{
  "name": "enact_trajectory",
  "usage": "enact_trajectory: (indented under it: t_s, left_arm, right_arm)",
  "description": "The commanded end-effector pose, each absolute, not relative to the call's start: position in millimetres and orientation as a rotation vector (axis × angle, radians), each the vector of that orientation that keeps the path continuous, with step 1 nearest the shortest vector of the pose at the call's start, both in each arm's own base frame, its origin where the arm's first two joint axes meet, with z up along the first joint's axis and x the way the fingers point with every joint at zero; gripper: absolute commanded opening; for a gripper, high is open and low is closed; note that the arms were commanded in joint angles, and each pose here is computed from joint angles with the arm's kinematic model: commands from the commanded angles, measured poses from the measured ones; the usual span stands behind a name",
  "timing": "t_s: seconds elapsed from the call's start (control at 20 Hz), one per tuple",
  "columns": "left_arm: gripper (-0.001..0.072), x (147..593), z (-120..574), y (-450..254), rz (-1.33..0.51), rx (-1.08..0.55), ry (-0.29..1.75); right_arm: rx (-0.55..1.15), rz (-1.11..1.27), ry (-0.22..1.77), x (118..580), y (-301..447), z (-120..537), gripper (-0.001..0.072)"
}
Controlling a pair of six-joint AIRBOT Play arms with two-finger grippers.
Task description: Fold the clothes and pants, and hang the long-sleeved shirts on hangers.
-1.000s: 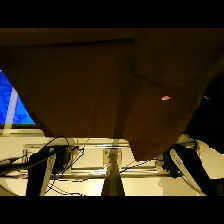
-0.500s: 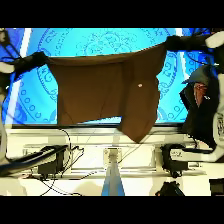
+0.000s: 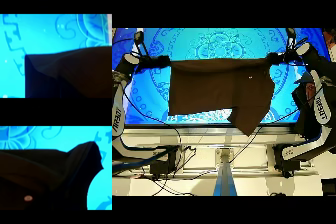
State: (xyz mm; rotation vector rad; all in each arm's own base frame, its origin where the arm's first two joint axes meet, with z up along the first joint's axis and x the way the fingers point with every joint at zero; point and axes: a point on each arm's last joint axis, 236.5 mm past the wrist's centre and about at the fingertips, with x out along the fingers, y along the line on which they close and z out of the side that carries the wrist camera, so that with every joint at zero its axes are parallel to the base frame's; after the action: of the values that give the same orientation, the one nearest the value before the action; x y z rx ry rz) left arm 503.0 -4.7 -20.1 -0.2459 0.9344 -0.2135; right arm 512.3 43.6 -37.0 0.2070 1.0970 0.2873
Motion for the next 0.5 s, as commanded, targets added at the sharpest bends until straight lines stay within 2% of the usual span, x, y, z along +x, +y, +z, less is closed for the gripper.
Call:
enact_trajectory:
  t_s: [0.0,0.1,0.15,0.2,0.25,0.35,0.4,0.45]
  left_arm:
    - [0.0014,428,-54,-9,-0.338,-0.143,1.267]
    - [0.0019,417,-58,-13,-0.361,-0.149,1.316]
    - [0.0182,418,-59,-13,-0.360,-0.150,1.314]
    - [0.0546,417,-59,-13,-0.362,-0.149,1.315]
    - [0.0679,418,-58,-13,-0.361,-0.147,1.312]
    - [0.0674,419,-52,-1,-0.337,-0.133,1.303]
    - [0.0630,419,-46,7,-0.312,-0.138,1.296]
    - [0.0518,418,-35,15,-0.298,-0.143,1.284]
  right_arm:
    - [0.080,0.346,1.424,438,32,-66,0.0015]
    - [0.044,0.343,1.491,422,25,-69,0.0026]
    - [0.054,0.331,1.491,423,25,-69,0.0189]
    - [0.062,0.321,1.487,424,24,-69,0.0456]
    - [0.053,0.317,1.490,424,22,-69,0.0546]
    - [-0.012,0.293,1.548,411,8,-70,0.0507]
    - [-0.058,0.269,1.593,401,-5,-69,0.0504]
    - [-0.072,0.252,1.639,389,-16,-66,0.0481]
